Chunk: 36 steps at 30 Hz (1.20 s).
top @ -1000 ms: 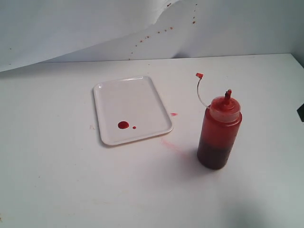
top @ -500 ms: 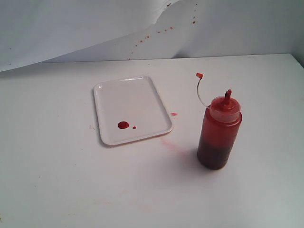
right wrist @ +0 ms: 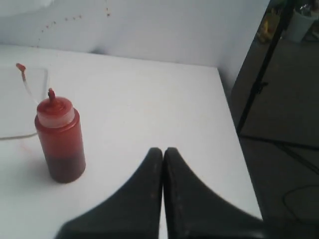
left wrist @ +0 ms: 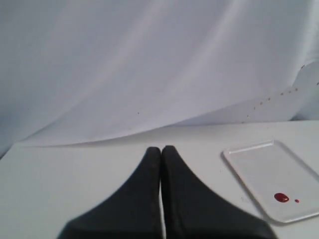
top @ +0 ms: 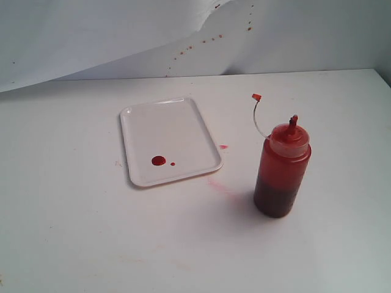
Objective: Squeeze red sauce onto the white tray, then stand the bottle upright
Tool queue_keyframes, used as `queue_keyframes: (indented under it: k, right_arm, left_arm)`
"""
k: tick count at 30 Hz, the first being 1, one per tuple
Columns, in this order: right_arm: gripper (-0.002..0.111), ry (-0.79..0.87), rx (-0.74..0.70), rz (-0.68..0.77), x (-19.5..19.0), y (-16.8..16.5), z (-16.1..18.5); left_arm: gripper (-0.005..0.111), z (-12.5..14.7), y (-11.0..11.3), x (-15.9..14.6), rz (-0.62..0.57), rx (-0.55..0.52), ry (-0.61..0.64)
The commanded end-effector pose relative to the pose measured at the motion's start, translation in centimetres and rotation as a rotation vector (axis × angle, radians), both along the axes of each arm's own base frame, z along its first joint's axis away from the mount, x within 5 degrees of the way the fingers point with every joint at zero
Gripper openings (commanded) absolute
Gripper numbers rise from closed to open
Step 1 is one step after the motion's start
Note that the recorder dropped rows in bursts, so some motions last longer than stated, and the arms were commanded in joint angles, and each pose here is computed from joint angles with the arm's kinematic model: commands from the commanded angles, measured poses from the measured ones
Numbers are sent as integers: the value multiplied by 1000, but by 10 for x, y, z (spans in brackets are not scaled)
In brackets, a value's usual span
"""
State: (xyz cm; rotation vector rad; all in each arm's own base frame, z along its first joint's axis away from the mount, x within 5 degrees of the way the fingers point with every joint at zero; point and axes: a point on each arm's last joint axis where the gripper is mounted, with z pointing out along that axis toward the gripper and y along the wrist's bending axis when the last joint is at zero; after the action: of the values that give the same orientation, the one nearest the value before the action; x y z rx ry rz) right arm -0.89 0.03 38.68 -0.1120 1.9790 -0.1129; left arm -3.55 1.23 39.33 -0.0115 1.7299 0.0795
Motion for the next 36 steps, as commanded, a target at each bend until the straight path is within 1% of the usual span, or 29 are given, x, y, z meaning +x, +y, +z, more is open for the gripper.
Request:
queue_keyframes:
  k: [1,2,5,7,12,15,20,24,26,28,32,34,36]
  right_arm:
    - [0,-113,-18,-1,-33,0,-6]
    - [0,-141,-19,-1,-40,1,-7]
    - [0,-208,-23,-1,-58,1,-12]
    - [0,-248,-31,-9,-65,0,-17]
    - [0,-233,-37,6,-55,-1,-25]
    - [0,-255,-44,43,-46,0,-28]
    - [0,-315,-23,54,-26,0,-37]
    - [0,-298,-18,56,-5,1,-58]
    - [0,-280,-22,53,6,0,-71]
    - [0,-302,-31,48,18,0,-84]
    - [0,-389,-8,51,39,1,-108]
    - [0,-457,59,50,48,2,-121]
    - [0,-509,76,41,55,1,-134]
  left_arm:
    - [0,-12,3,-39,-2,-18,-120]
    - [0,-12,3,-39,-3,-17,-122]
    - [0,-15,3,-44,-2,-27,-61]
    - [0,-16,3,-41,-7,-27,-73]
    - [0,-19,-1,-31,-43,-44,-96]
    - [0,-24,-3,-20,-50,-43,-114]
    - [0,-36,-5,3,-62,-37,-165]
    - [0,-58,-7,25,-72,-38,-148]
    - [0,-73,-8,38,-75,-31,-143]
    - [0,-88,-10,51,-81,-28,-155]
    - [0,-116,-13,71,-107,-47,-252]
    - [0,-131,-14,78,-112,-47,-268]
    - [0,-145,-15,83,-116,-46,-282]
